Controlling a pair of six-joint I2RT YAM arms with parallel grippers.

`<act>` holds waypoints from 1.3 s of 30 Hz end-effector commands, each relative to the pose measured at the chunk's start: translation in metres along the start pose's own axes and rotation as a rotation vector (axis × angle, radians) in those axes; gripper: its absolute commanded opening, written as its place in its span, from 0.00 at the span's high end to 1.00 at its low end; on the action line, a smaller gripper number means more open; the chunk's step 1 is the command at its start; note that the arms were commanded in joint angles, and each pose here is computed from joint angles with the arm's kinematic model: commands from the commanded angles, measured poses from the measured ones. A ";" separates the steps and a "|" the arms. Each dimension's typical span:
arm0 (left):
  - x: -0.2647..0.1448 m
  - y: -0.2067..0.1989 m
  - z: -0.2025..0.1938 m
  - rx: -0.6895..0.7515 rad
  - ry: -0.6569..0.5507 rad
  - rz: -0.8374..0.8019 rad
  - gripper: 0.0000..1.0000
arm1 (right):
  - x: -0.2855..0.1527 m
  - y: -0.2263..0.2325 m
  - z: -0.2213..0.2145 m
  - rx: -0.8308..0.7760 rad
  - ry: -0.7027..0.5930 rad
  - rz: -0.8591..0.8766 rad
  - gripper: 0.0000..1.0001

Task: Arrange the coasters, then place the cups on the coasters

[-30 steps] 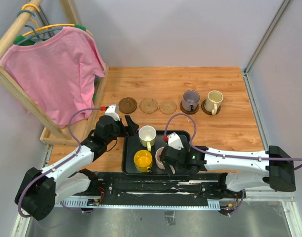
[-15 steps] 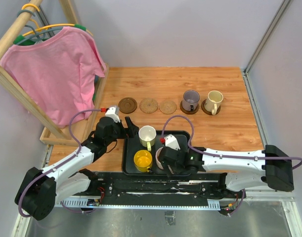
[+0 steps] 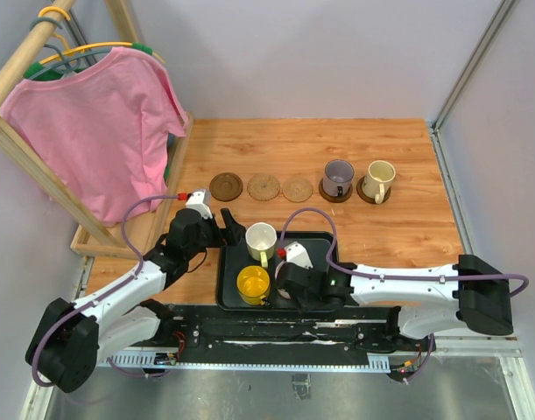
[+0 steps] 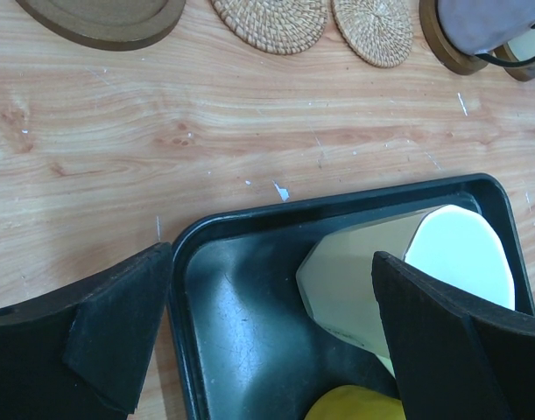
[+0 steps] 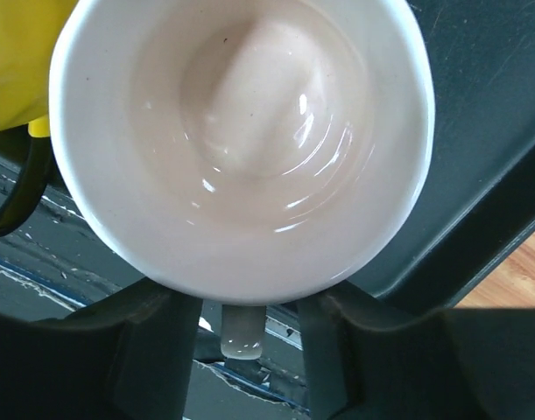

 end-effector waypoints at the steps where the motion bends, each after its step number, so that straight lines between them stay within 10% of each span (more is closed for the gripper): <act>1: -0.002 -0.004 0.003 -0.003 -0.029 -0.020 0.00 | 0.001 0.000 -0.005 -0.012 0.004 -0.006 0.61; 9: -0.003 -0.003 0.003 -0.005 -0.033 -0.018 0.00 | 0.003 -0.002 -0.007 -0.009 0.012 -0.020 0.98; 39: -0.027 -0.022 0.033 0.061 -0.164 -0.126 0.00 | -0.046 -0.073 0.139 0.163 -0.350 -0.315 0.99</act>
Point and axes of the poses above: each gripper's point midway between its finger pads, its own x axis out along the fingers, its own y axis along the line the jaws close on, z = x × y, the point moved 3 cm from there along -x, back along the fingers, and after that the axes turned 1 degree about x, right-handed, at the moved point
